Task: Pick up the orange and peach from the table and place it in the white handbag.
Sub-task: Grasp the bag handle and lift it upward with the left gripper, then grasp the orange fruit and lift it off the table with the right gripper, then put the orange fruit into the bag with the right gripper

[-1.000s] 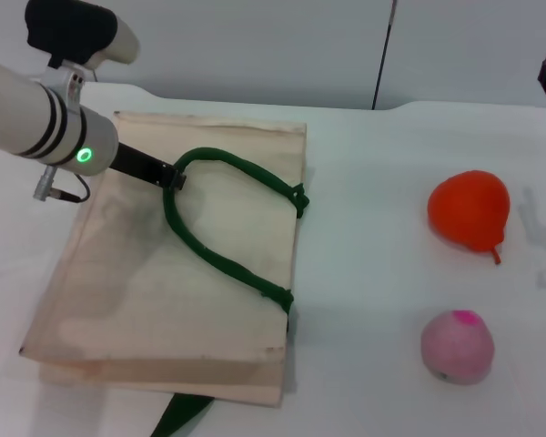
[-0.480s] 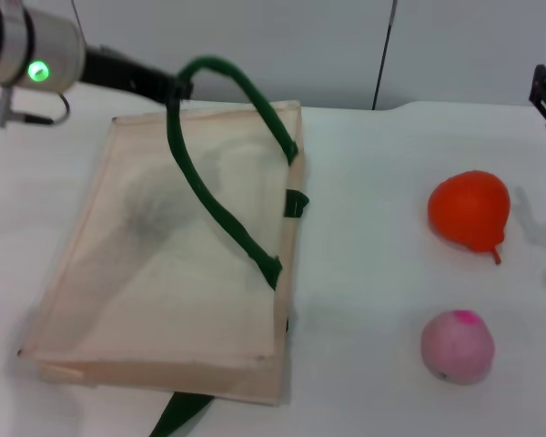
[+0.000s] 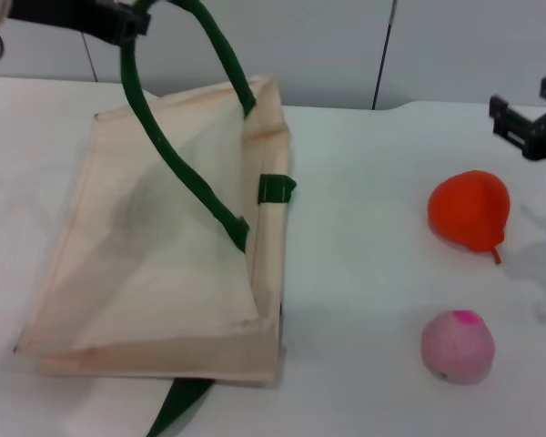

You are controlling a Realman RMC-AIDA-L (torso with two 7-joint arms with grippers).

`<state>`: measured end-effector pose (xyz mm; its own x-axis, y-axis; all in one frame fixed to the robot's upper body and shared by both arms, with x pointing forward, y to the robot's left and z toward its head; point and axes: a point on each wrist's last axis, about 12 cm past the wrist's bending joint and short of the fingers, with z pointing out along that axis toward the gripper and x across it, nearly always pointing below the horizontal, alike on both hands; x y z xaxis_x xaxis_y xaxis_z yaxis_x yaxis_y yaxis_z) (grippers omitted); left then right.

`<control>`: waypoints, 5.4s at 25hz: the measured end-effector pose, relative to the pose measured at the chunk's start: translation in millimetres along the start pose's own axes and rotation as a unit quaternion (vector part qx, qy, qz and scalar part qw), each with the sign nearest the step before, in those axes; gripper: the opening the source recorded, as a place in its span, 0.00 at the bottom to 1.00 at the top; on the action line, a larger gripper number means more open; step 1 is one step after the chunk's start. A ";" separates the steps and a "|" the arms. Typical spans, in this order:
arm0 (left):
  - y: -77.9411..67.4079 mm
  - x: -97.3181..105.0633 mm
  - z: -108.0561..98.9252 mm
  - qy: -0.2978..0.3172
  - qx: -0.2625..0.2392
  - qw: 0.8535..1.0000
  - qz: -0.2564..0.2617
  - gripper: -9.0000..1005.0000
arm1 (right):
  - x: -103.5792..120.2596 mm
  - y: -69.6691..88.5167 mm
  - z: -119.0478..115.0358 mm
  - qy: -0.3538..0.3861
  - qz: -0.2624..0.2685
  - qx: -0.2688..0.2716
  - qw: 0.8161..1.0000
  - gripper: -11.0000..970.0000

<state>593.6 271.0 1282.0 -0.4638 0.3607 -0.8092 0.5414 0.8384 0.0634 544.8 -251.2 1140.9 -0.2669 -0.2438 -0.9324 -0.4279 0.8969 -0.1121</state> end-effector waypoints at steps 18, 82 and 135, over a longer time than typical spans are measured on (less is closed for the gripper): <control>-27.6 -53.5 -49.1 -0.062 -0.034 0.993 0.097 0.13 | 23.6 2.3 14.5 0.111 0.016 -0.050 0.992 0.83; -35.6 -58.9 -55.7 -0.054 -0.046 0.991 0.110 0.13 | -24.5 3.5 46.0 0.132 0.001 -0.112 0.985 0.24; -55.1 -74.8 -51.6 -0.079 -0.009 0.988 0.129 0.13 | -84.6 131.7 89.3 0.091 -0.111 -0.284 0.948 0.17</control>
<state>562.3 218.8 1369.1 -0.1949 0.4963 -0.8460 0.6137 0.7345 0.2895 588.2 -79.5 1174.3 -0.2380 -0.5094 -0.8270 -0.8727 0.4858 -0.0480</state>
